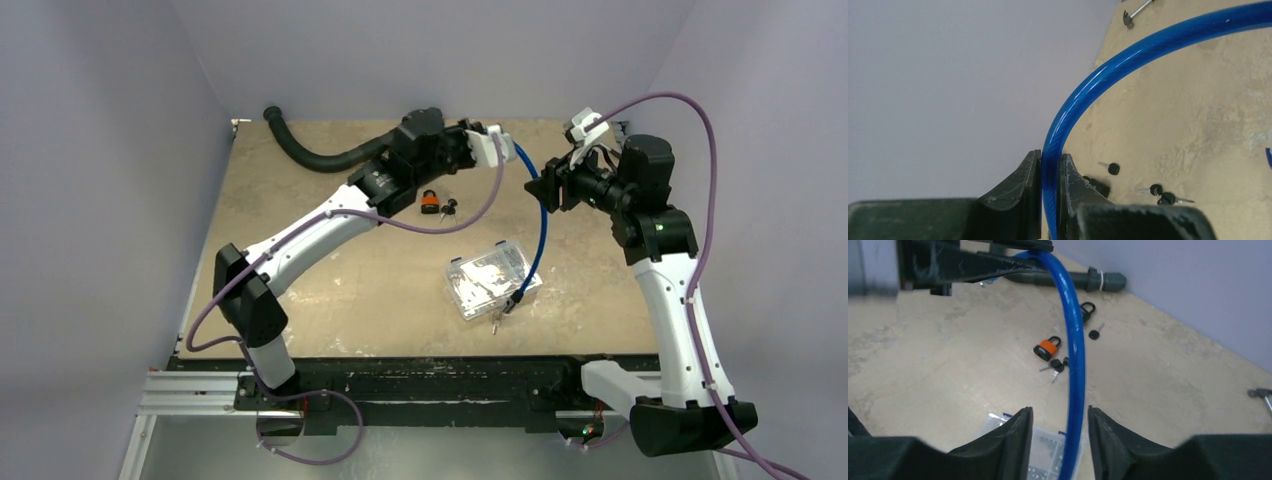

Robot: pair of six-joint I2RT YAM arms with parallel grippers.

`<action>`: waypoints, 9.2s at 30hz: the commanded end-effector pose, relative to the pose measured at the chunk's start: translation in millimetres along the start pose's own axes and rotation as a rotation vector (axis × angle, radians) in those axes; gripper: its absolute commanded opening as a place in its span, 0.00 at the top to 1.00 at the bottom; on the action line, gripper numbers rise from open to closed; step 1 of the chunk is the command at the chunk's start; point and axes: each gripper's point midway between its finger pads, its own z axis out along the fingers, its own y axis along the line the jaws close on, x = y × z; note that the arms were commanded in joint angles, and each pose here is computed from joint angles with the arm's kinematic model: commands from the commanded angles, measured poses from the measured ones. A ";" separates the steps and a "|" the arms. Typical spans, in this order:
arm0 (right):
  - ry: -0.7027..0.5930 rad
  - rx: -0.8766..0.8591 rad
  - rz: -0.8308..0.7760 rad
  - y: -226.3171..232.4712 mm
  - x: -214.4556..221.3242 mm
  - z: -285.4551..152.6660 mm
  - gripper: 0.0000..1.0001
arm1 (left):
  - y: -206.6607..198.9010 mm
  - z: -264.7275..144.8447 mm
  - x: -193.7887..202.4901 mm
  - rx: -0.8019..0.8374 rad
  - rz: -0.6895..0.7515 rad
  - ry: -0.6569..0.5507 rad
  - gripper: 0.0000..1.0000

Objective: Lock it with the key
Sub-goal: Lock the lock.

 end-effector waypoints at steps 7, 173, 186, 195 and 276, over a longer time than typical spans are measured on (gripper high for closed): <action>-0.193 -0.114 0.065 32.5 -41.2 -15.1 0.02 | 105.3 -84.4 -75.4 -0.122 -0.397 -0.373 1.00; -0.142 -0.060 1.620 -33.1 -42.8 118.7 1.00 | 60.6 -52.5 12.4 -0.537 -1.300 -0.403 0.76; -0.247 -0.146 1.253 -23.0 -43.1 107.9 1.00 | 93.4 -80.1 -10.5 -0.290 -1.003 -0.450 0.33; -0.309 -0.246 1.087 -8.7 -51.5 96.3 1.00 | 55.4 -94.3 1.6 0.171 -0.920 -0.355 0.05; -0.352 -0.461 0.935 20.3 -82.0 75.2 1.00 | -65.6 -103.4 11.9 0.787 -1.353 -0.404 0.66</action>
